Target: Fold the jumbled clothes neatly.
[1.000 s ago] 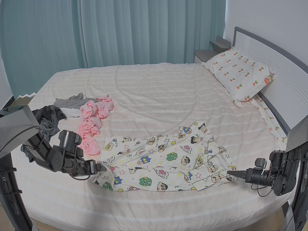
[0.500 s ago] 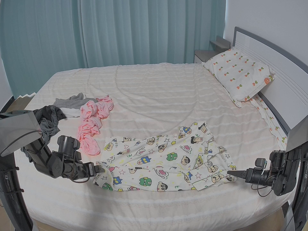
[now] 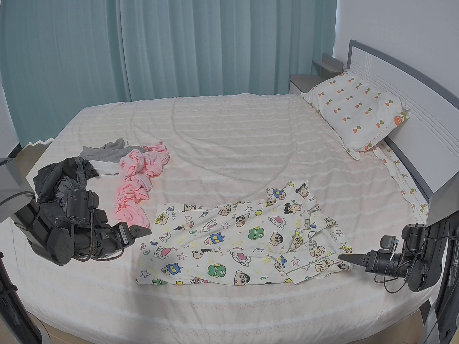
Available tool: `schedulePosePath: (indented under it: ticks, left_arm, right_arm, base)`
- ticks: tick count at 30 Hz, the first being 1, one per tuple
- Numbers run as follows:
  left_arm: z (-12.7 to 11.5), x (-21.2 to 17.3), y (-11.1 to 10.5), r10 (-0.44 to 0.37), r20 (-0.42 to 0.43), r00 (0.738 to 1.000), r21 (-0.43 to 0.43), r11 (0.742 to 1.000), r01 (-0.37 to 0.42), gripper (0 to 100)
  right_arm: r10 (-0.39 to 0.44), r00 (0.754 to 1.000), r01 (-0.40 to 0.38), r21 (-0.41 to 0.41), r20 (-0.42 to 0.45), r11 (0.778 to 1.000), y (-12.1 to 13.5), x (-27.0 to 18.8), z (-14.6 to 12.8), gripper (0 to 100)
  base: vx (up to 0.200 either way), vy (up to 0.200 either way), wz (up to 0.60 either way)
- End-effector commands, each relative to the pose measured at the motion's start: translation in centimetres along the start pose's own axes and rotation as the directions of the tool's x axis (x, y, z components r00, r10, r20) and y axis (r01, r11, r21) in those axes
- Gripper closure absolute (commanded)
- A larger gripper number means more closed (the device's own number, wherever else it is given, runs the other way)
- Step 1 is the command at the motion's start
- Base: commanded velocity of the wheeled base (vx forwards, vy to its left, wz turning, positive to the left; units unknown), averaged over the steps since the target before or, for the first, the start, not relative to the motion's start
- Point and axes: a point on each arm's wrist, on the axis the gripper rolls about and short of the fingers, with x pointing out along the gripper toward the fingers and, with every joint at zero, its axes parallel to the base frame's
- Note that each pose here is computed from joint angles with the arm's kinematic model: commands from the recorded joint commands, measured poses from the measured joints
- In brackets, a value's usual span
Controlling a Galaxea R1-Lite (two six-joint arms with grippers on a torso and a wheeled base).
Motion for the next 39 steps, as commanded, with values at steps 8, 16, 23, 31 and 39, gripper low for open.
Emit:
schedulePosePath:
  ticks: [8, 16, 23, 31, 39]
  left_arm:
    - [0.2, 0.2, 0.1, -0.007, 0.021, 1.000, 0.012, 1.000, 0.007, 0]
    - [0.3, 1.5, 0.4, -0.001, 0.021, 1.000, 0.018, 1.000, 0.000, 0]
    - [2.3, 6.9, 1.3, 0.109, 0.106, 0.988, 0.008, 0.994, -0.111, 0]
    - [3.2, 12.1, 2.3, 0.073, 0.093, 0.993, 0.013, 0.997, -0.075, 0]
    - [3.9, 15.1, 2.1, -0.084, 0.038, 0.996, 0.036, 0.996, 0.083, 0]
  right_arm:
    - [0.005, 1.000, -0.005, -0.010, 0.007, 1.000, 0.1, 0.0, 0.1, 0]
    - [0.008, 1.000, -0.008, -0.014, 0.005, 1.000, 0.2, 0.1, 0.1, 0]
    - [0.019, 1.000, -0.019, -0.033, 0.017, 0.999, 0.6, 0.2, 0.5, 0]
    - [-0.018, 0.996, 0.022, -0.045, 0.086, 0.999, 1.3, 2.5, 2.1, 0]
    - [-0.107, 0.989, 0.107, -0.002, 0.103, 0.994, 1.9, 3.8, 1.4, 0]
  base:
    - [0.200, 0.000, 0.00]
    - [0.050, 0.000, 0.00]
    - [0.000, 0.000, 0.00]
    - [0.000, 0.000, 0.00]
    - [0.000, 0.000, 0.00]
